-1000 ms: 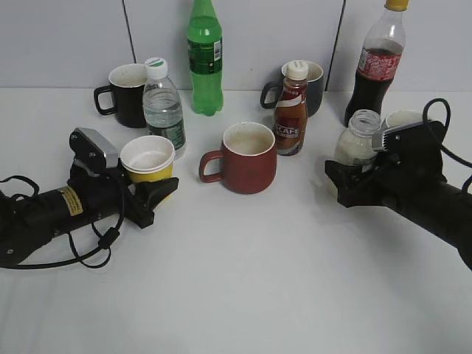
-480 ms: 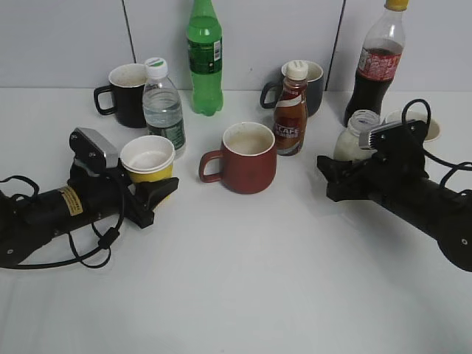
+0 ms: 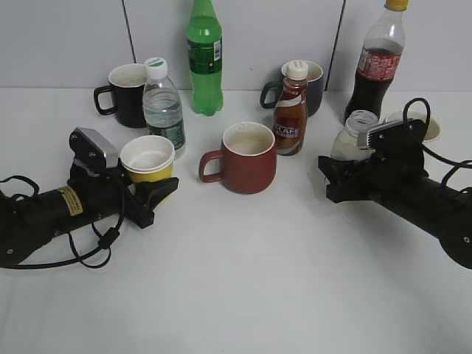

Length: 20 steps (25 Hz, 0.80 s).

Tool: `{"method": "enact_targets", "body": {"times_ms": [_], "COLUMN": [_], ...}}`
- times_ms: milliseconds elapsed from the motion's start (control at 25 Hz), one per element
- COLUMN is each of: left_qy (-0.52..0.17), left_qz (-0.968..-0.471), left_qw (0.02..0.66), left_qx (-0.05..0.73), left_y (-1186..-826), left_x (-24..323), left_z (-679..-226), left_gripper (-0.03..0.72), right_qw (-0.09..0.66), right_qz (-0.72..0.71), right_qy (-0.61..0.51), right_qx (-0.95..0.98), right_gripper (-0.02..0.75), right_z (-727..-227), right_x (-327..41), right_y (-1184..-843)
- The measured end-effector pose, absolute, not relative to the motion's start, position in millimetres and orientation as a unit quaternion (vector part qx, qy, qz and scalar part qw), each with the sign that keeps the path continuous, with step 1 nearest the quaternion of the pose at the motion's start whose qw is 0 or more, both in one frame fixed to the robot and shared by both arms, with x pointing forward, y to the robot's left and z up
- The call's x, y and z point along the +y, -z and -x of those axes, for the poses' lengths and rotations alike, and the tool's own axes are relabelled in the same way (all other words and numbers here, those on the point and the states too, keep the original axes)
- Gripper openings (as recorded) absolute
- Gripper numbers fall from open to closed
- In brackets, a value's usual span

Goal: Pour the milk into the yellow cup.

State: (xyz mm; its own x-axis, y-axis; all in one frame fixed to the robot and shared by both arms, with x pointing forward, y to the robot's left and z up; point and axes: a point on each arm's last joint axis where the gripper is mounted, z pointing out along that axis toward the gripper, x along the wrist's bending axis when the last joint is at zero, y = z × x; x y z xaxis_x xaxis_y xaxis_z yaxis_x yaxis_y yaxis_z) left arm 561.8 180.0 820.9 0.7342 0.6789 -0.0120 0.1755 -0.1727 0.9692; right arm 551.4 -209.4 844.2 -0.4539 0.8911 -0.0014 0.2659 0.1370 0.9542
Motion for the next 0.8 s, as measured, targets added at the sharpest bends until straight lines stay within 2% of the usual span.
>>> {"method": "enact_targets", "body": {"times_ms": [160, 320, 560, 800], "left_qy": [-0.221, -0.235, -0.2, -0.168], "left_qz": [-0.735, -0.722, -0.714, -0.745], "left_qw": [0.577, 0.595, 0.627, 0.612], "left_qx": [0.28, 0.265, 0.24, 0.203], "left_y": [-827, -851, -882, -902], "left_x": [179, 177, 169, 142], "left_z": [-562, -565, -560, -546], "left_gripper": [0.437, 0.437, 0.437, 0.437], "right_qw": [0.304, 0.321, 0.319, 0.327], "right_qz": [-0.39, -0.366, -0.306, -0.227], "right_qy": [-0.497, -0.501, -0.492, -0.463], "right_qx": [0.714, 0.716, 0.75, 0.792], "right_gripper": [0.444, 0.444, 0.444, 0.444], "right_z": [-550, -549, -547, -550], "right_x": [-206, -199, -162, -125], "right_y": [-866, -900, -934, -953]}}
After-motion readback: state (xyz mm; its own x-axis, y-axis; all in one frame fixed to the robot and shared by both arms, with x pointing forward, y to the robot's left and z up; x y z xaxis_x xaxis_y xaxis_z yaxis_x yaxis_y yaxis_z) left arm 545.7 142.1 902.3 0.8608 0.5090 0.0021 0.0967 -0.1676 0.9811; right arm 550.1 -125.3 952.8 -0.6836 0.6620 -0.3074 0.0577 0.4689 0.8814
